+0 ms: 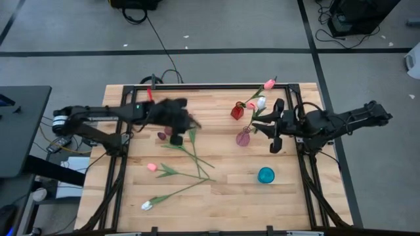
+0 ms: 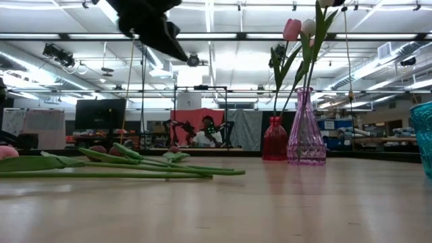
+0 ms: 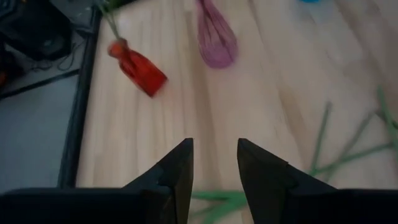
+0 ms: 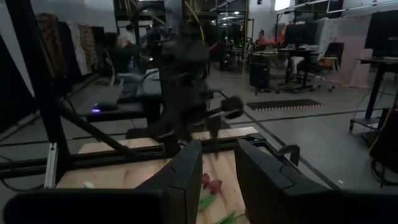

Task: Sort flowers into vase by color
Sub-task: Put the pink tulip into the red vase

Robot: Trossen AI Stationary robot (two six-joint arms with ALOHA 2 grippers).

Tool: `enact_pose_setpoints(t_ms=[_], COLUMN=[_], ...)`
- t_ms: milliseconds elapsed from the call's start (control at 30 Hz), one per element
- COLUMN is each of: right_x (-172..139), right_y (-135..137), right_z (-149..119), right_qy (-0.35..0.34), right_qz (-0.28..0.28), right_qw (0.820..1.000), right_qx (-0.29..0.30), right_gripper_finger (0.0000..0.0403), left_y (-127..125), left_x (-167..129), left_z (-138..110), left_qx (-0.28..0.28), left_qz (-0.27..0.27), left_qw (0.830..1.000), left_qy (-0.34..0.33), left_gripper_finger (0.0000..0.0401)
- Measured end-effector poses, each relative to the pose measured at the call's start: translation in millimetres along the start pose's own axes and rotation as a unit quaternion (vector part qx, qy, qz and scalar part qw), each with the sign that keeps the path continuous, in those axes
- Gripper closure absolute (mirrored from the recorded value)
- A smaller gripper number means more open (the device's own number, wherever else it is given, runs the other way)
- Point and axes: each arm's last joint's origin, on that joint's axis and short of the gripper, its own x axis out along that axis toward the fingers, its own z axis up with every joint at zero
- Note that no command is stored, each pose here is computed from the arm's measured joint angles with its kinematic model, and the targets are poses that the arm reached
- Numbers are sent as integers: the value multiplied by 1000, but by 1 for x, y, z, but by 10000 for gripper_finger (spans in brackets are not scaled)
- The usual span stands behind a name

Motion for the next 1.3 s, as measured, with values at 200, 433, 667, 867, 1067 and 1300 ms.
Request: enact_pose_setpoints(t_ms=[200,433,667,867,1067,1300], right_x=[6,-5,-2,-2,6,16], right_y=[7,30,53,63,75,87], right_z=[8,14,1,-4,-18,-38], right_qy=[-49,-87,-52,-42,-13,25], right_qz=[42,106,85,92,40,-43], right_qw=[997,991,994,994,997,991], right_qx=[36,-3,-40,-48,-59,-121], right_gripper_finger=[295,296,296,296,296,296], left_y=[-36,-66,-78,-87,-89,-90], left_x=[0,-6,6,37,76,77], left_z=[-8,-5,-13,-24,-34,-42], left_qx=[5,20,22,23,-65,-81], left_qz=[-8,-31,-43,-48,-29,-58], left_qw=[999,999,995,989,982,985], left_qy=[32,36,82,136,173,142], left_gripper_finger=[272,272,272,273,273,273])
